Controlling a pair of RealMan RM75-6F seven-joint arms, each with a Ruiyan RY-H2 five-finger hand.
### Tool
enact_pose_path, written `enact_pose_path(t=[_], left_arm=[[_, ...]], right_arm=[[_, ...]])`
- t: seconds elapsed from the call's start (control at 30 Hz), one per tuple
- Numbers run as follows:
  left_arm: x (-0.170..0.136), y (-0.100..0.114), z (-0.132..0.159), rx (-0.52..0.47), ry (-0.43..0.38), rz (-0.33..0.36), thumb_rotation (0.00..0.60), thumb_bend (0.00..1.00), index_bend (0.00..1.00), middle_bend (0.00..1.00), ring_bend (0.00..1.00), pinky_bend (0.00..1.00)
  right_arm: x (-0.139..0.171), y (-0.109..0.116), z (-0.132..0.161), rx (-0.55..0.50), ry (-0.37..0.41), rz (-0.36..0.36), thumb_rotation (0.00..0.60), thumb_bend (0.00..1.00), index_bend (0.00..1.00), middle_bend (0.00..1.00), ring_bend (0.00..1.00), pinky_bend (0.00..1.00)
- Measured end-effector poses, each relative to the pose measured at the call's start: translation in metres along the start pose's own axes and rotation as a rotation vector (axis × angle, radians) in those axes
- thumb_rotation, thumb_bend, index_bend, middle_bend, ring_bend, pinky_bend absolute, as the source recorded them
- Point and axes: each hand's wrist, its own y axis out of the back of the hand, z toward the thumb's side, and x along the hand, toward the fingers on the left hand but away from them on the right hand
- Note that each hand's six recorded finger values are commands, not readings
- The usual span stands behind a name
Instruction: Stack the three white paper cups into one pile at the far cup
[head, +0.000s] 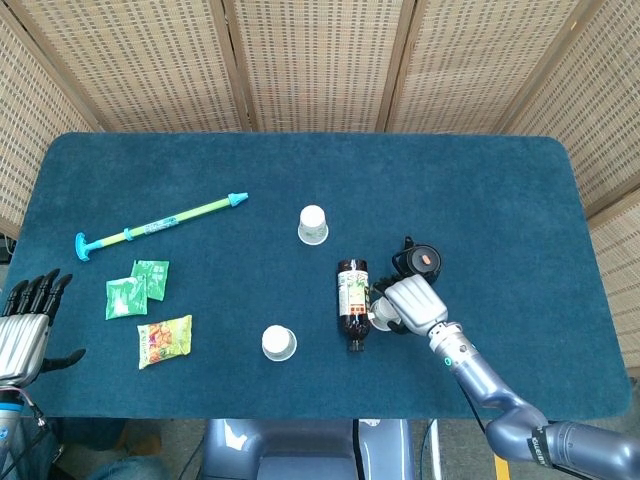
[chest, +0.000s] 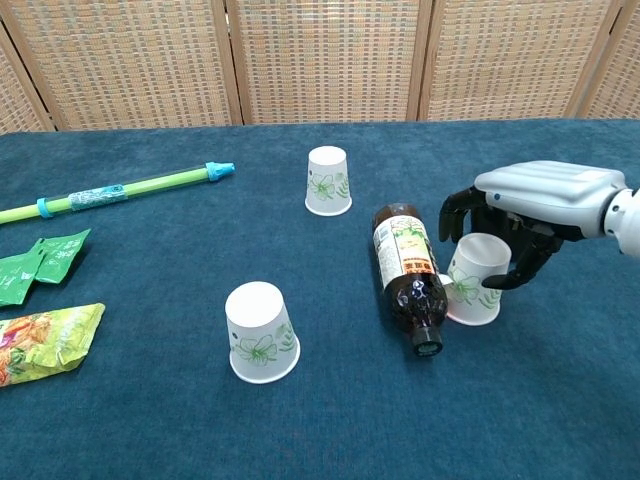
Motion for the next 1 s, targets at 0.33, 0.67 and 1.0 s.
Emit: enact_pose_path(t=[0.33,0.67,1.0], left_arm=[[0.003,0.000,-0.003,-0.010,0.008,-0.013,0.600,0.00,0.00,0.00,0.00,0.00],[0.013,-0.001,-0.008,-0.025,0.023,-0.033,0.600,0.00,0.00,0.00,0.00,0.00],[0.024,-0.004,-0.013,-0.028,0.050,-0.045,0.600,0.00,0.00,0.00,0.00,0.00]], right_arm=[[-0.004,0.015,0.011,-0.057,0.022,-0.034,0.600,0.49,0.44,0.50,0.47,0.54],[-0.029,0.090,0.022,-0.013,0.032,-0.170,0.600,0.49,0.44,0.50,0.47,0.54],[-0.106,0.138,0.044,0.005,-0.004,-0.177,0.600,0.50,0.44,0.50,0.47,0.54]])
